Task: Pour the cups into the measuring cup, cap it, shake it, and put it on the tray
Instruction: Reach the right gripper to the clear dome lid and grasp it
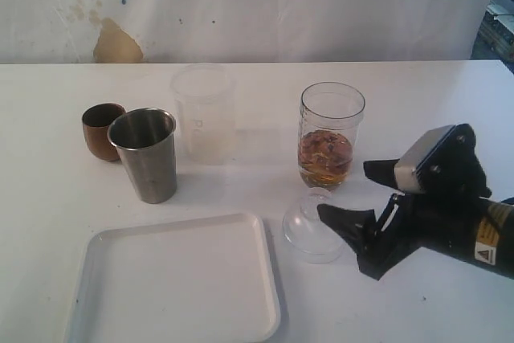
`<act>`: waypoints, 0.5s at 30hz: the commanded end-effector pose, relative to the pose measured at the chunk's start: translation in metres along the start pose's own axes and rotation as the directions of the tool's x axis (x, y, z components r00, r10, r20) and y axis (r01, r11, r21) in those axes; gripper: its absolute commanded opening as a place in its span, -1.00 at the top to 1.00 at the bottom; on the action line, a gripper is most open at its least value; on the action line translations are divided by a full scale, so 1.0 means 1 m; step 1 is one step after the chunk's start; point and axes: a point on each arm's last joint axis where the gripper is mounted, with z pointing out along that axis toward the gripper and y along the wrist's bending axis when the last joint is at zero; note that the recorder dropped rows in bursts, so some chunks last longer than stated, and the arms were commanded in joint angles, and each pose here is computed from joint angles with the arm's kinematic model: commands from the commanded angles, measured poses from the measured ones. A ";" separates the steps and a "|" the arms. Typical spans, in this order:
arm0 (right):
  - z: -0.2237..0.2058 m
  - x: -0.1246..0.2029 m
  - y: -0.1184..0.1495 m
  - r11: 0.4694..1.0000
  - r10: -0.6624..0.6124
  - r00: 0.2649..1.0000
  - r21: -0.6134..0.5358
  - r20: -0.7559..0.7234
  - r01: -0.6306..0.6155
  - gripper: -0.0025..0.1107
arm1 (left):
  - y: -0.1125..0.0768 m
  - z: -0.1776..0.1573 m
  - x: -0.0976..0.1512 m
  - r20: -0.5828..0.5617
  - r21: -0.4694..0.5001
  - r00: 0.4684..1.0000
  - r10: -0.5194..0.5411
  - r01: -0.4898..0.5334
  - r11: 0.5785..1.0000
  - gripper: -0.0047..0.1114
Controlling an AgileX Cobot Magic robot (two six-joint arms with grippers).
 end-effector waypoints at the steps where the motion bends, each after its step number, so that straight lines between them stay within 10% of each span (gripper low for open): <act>1: 0.013 0.013 0.000 0.995 -0.074 0.997 -0.059 0.030 0.076 -0.45 | 0.000 0.000 0.001 0.006 -0.002 1.000 0.004 -0.004 1.000 0.92; 15: 0.047 0.032 -0.018 0.997 -0.030 0.999 -0.070 0.024 0.031 -0.45 | 0.000 0.000 0.001 0.008 -0.002 1.000 0.004 -0.004 1.000 0.92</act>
